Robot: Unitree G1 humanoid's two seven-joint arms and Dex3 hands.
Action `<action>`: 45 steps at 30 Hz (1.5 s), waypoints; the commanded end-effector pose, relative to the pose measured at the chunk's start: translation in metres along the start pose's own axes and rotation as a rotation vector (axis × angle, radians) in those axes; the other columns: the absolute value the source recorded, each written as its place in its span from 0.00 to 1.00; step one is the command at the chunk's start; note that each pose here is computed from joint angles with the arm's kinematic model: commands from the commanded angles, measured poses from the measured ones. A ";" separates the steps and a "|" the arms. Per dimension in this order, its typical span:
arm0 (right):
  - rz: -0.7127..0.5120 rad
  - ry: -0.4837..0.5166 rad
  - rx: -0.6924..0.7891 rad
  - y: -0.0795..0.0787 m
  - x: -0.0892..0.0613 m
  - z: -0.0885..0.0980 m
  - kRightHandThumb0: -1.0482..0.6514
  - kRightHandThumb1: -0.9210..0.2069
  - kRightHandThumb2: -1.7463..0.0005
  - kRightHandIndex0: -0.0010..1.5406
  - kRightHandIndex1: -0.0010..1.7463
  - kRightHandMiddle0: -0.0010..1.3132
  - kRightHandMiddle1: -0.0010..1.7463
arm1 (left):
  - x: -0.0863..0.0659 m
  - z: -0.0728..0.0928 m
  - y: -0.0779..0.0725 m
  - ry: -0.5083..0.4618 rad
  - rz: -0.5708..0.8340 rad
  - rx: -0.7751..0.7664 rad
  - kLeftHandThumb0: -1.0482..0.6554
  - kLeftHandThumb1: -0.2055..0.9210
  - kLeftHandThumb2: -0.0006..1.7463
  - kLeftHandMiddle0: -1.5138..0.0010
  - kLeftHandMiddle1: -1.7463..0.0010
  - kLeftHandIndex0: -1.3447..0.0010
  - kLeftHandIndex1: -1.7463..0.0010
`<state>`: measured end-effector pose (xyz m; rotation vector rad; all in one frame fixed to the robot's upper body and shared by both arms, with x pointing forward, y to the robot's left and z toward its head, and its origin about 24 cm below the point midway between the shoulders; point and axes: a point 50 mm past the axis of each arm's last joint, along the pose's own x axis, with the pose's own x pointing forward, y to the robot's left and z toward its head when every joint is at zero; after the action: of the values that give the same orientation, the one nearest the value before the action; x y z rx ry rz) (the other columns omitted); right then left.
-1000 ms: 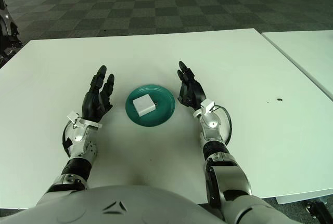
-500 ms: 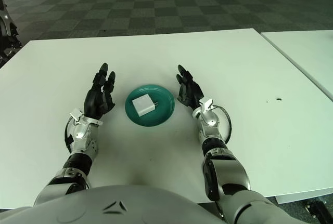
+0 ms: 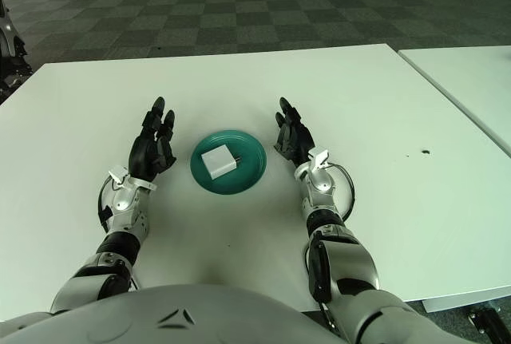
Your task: Put the charger into the plate.
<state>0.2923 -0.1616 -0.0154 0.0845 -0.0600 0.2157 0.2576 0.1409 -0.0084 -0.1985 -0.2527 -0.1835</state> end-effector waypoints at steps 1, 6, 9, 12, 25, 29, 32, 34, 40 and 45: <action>-0.110 0.272 0.249 0.035 -0.064 -0.068 0.00 0.00 0.39 0.00 0.00 0.00 0.00 | -0.077 -0.040 0.008 0.248 0.126 0.002 0.00 1.00 0.60 1.00 1.00 1.00 1.00; -0.119 0.273 0.241 0.034 -0.063 -0.068 0.00 0.00 0.37 0.00 0.00 0.00 0.00 | -0.077 -0.040 0.006 0.251 0.126 0.006 0.00 1.00 0.61 1.00 1.00 1.00 1.00; -0.121 0.276 0.238 0.034 -0.064 -0.068 0.00 0.00 0.36 0.00 0.00 0.00 0.00 | -0.078 -0.043 0.005 0.280 0.139 -0.049 0.00 1.00 0.61 1.00 1.00 1.00 1.00; -0.122 0.276 0.238 0.033 -0.064 -0.068 0.00 0.00 0.36 0.00 0.00 0.00 0.00 | -0.079 -0.046 0.005 0.295 0.150 -0.102 0.00 1.00 0.61 1.00 1.00 1.00 1.00; -0.144 0.263 0.239 0.030 -0.066 -0.067 0.00 0.00 0.38 0.00 0.00 0.00 0.00 | -0.080 -0.051 0.002 0.325 0.172 -0.144 0.00 1.00 0.67 1.00 1.00 1.00 1.00; -0.150 0.260 0.233 0.029 -0.068 -0.067 0.00 0.00 0.39 0.00 0.00 0.00 0.00 | -0.079 -0.048 0.001 0.319 0.155 -0.119 0.00 1.00 0.68 1.00 1.00 1.00 1.00; -0.154 0.264 0.228 0.028 -0.070 -0.068 0.00 0.00 0.39 0.00 0.00 0.00 0.00 | -0.079 -0.044 -0.002 0.299 0.150 -0.103 0.00 1.00 0.69 1.00 1.00 1.00 1.00; -0.158 0.270 0.223 0.027 -0.070 -0.068 0.00 0.00 0.39 0.00 0.00 0.00 0.00 | -0.077 -0.037 -0.006 0.267 0.142 -0.075 0.00 1.00 0.69 1.00 1.00 1.00 1.00; -0.140 0.240 0.183 0.031 -0.063 -0.061 0.00 0.00 0.36 0.00 0.00 0.00 0.00 | -0.071 -0.032 -0.010 0.261 0.119 -0.047 0.00 1.00 0.72 1.00 1.00 1.00 1.00; -0.121 0.278 0.136 0.029 -0.061 -0.061 0.00 0.00 0.33 0.00 0.00 0.00 0.00 | -0.065 -0.041 -0.005 0.371 0.131 -0.150 0.00 1.00 0.73 1.00 1.00 1.00 1.00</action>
<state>0.2915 -0.1578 -0.0118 0.0977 -0.0709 0.1582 0.2449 0.1347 -0.0090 -0.2017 -0.1754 -0.1884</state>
